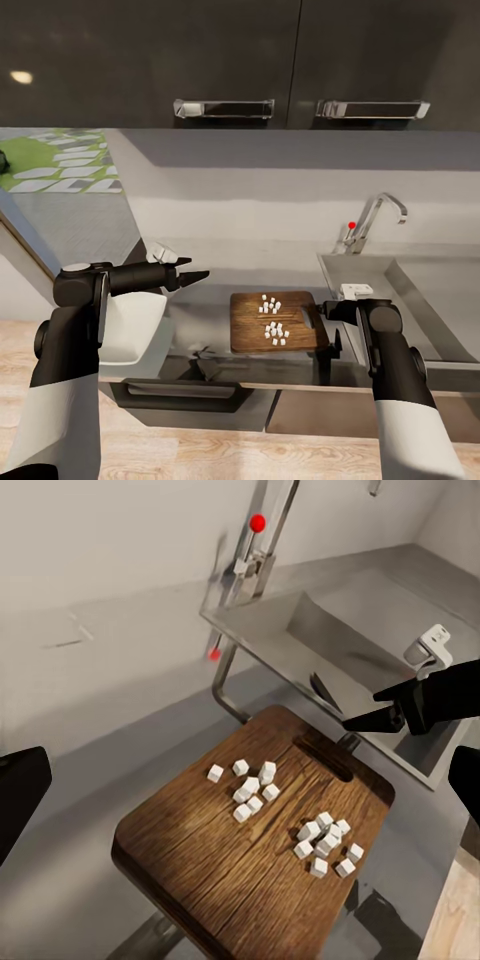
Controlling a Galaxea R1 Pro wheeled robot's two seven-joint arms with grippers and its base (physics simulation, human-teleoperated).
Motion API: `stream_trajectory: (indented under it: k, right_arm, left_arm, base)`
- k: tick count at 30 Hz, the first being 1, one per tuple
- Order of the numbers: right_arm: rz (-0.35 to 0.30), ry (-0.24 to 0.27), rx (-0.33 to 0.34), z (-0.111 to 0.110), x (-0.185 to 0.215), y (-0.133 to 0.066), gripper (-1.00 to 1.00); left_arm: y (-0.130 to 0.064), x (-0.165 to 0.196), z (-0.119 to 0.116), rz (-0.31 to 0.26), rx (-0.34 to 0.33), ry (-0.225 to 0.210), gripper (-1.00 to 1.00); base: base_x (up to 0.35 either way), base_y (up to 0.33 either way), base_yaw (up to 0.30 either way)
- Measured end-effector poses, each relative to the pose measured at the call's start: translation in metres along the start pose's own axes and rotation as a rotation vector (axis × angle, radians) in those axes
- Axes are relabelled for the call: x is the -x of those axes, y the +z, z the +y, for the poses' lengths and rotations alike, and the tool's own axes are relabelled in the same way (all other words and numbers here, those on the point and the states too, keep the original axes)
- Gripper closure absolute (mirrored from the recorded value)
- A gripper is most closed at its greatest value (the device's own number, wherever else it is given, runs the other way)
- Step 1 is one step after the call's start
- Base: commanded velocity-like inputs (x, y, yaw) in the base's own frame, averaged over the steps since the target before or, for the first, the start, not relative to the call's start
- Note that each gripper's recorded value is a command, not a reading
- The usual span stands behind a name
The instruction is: In the kitchen, take the Vidalia onion out of the sink, dice it on the chopping board with the paring knife, put the diced onion into the bowl on the countertop, then place both the paring knife and the chopping board into the sink.
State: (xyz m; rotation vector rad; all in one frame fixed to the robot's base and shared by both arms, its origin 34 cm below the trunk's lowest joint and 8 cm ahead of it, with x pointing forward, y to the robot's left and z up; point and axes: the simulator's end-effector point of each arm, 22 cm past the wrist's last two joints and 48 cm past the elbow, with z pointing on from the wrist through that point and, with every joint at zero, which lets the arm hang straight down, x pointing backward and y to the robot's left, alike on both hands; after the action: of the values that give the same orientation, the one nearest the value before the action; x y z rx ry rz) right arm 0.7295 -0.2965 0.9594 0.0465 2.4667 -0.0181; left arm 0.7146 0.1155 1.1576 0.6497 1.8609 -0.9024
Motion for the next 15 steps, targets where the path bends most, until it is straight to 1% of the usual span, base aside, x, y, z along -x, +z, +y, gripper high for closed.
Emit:
stream_trajectory:
  k: [5, 10, 15]
  right_arm:
    - [0.004, 0.000, 0.000, -0.0001, -0.0016, 0.0018, -1.00]
    - [0.008, 0.000, 0.000, 0.0002, -0.0033, 0.0036, -1.00]
    - [0.009, -0.001, 0.000, 0.0000, -0.0040, 0.0043, -1.00]
  left_arm:
    - [0.0009, -0.0018, 0.0013, 0.002, 0.000, -0.003, -1.00]
    - [0.0020, -0.0037, 0.0024, 0.005, 0.000, -0.006, -1.00]
    - [0.0024, -0.0046, 0.0029, 0.006, 0.000, -0.008, -1.00]
  base:
    - [0.000, 0.001, 0.000]
    - [0.000, 0.104, 0.000]
    - [0.000, 0.015, 0.000]
